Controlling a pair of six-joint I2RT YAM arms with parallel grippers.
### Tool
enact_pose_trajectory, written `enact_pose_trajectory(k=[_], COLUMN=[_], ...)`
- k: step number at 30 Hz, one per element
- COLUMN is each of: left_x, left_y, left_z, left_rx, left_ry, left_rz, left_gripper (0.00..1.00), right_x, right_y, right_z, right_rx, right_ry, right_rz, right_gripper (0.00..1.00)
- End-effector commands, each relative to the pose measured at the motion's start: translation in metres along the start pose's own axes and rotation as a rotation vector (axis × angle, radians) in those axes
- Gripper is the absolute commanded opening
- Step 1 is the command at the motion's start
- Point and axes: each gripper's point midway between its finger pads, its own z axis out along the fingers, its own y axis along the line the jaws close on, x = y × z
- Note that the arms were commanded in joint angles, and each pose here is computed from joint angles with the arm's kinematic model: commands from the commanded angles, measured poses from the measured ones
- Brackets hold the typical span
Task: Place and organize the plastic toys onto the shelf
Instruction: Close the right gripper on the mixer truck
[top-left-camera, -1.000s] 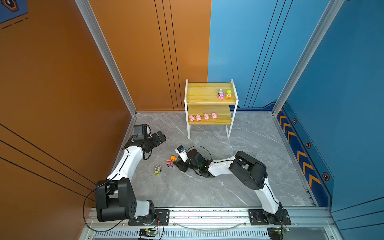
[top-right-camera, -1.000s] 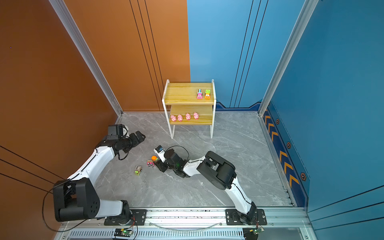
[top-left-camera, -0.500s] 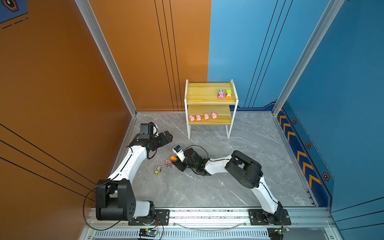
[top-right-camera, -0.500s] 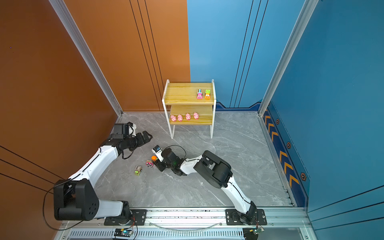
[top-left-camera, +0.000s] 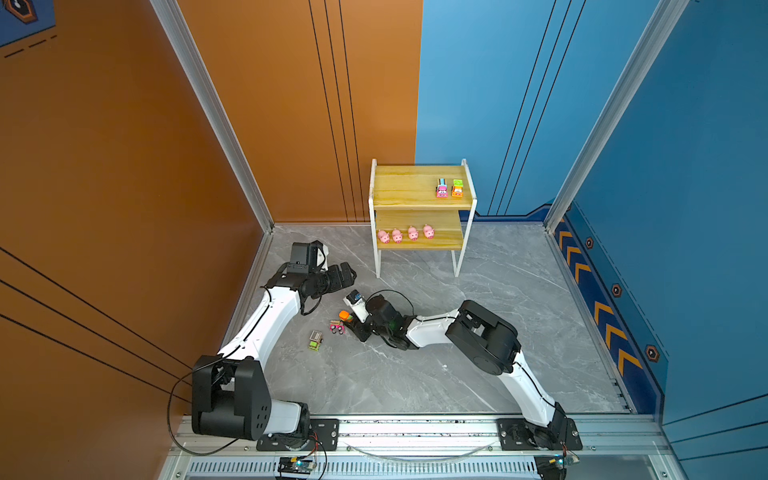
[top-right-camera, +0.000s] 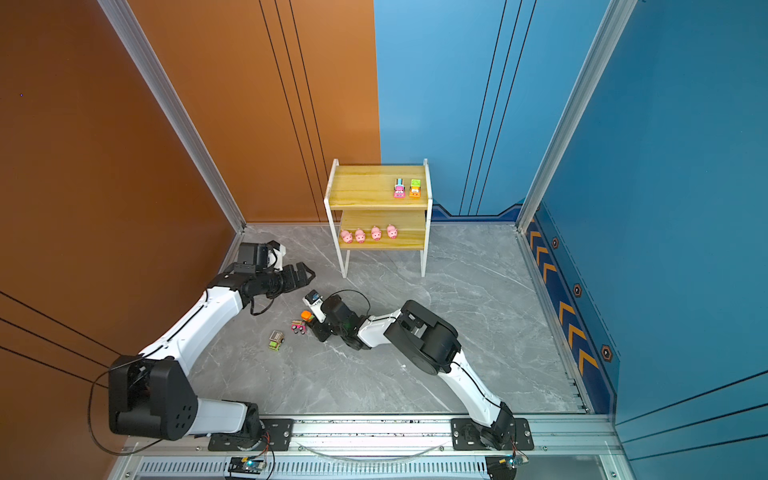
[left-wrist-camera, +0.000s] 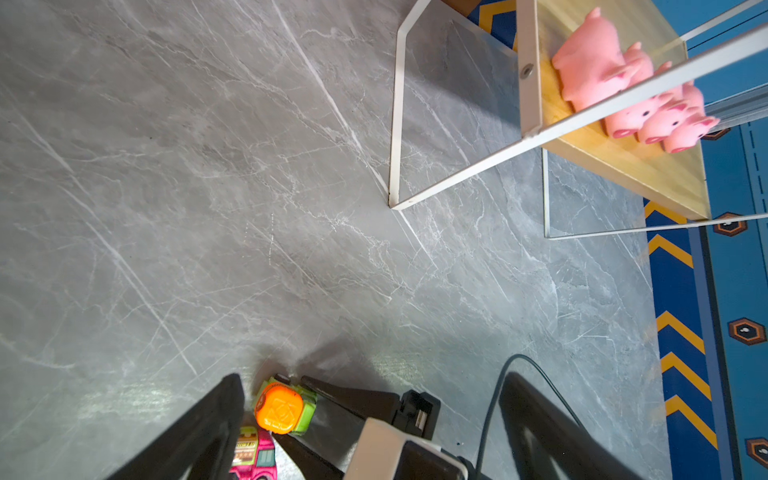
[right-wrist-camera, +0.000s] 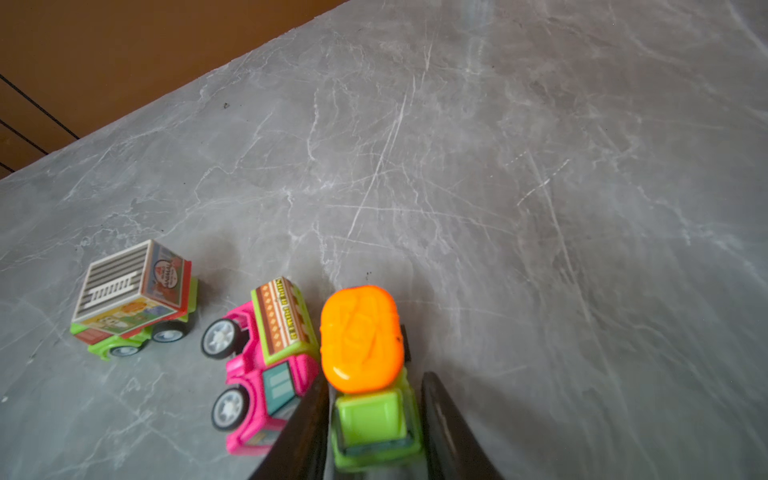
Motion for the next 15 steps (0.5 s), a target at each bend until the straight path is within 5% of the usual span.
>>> enact_pose_trajectory(k=[1, 15], left_x=[0.003, 0.002], left_y=[-0.006, -0.004], left_z=[0.000, 0.000], left_rx=[0.006, -0.002], left_ry=[0.028, 0.027], left_rz=[0.030, 0.034], left_gripper=[0.97, 0.97], right_x=[0.001, -0.016], right_y=[-0.002, 0.005], right_z=[0.008, 0.005], right_rx=[-0.001, 0.004], right_ry=[0.005, -0.021], right_rz=[-0.020, -0.052], right_gripper=[0.39, 0.24])
